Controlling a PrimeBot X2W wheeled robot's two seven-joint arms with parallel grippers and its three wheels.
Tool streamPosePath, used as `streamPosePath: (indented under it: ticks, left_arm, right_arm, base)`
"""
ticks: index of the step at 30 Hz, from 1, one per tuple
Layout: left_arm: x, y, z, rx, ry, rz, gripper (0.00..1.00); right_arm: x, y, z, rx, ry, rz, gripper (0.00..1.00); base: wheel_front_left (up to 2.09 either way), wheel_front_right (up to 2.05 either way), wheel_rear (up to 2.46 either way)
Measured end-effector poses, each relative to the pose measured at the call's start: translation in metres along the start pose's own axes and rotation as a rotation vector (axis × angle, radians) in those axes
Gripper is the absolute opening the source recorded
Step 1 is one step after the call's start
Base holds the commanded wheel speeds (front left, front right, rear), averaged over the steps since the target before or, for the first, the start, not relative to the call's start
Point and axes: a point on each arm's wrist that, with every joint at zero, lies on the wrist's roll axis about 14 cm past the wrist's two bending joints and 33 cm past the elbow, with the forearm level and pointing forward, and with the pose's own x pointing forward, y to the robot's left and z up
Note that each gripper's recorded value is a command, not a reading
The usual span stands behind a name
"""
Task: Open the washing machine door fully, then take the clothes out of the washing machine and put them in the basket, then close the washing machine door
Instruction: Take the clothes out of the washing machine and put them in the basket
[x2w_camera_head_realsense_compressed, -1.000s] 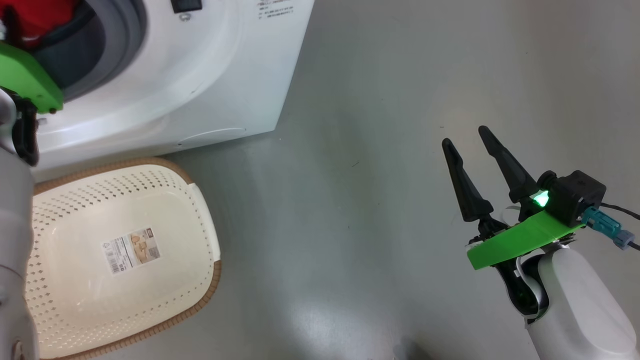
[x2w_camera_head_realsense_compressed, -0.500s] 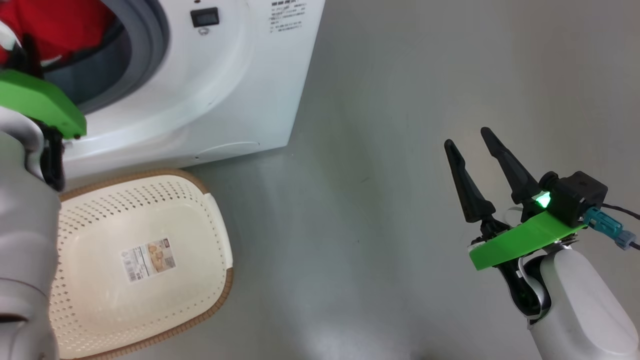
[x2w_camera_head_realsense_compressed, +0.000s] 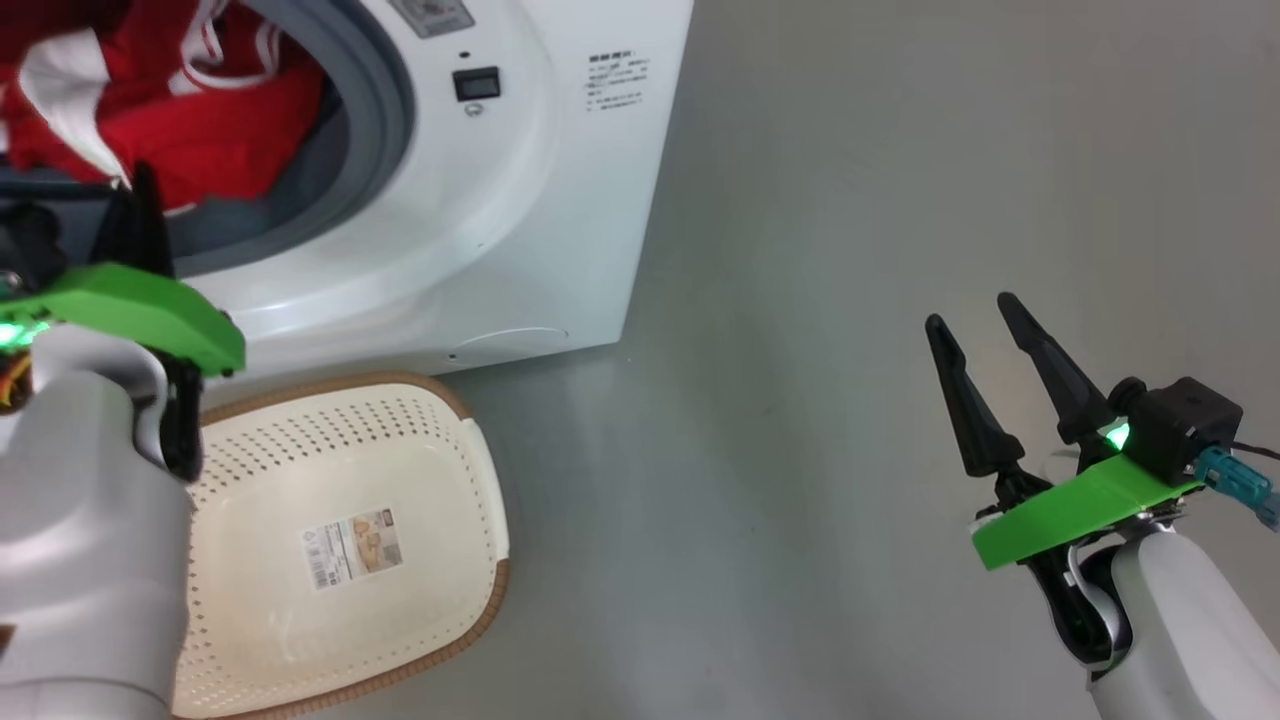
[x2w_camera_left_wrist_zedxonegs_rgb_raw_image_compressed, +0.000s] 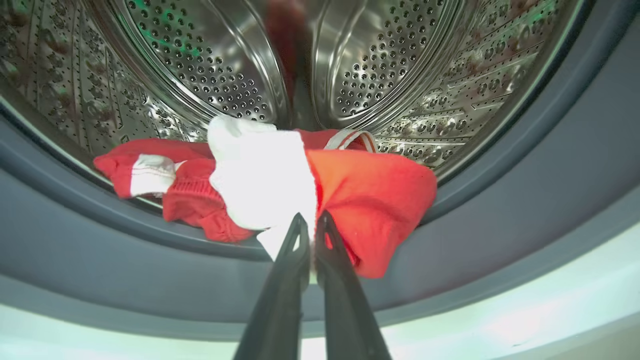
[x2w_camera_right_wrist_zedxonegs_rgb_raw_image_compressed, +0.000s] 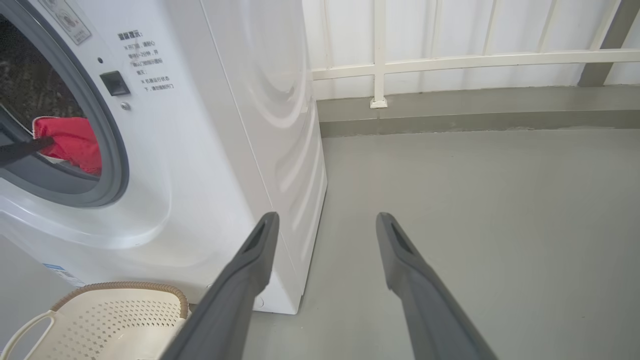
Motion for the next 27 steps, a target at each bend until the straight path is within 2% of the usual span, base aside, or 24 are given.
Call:
streamPosePath:
  ticks: [16, 27]
  left_arm:
    - [-0.063, 0.0, 0.029, -0.012, -0.164, -0.007, 0.0]
    - [-0.11, 0.008, 0.026, -0.006, -0.216, 0.025, 0.0]
  right_arm:
    - [-0.004, 0.015, 0.007, 0.01, -0.021, 0.039, 1.0]
    - [-0.006, 0.017, 0.008, 0.01, -0.022, 0.047, 1.0]
  base:
    - [0.0, 0.0, 0.0]
    - [0.0, 0.0, 0.0]
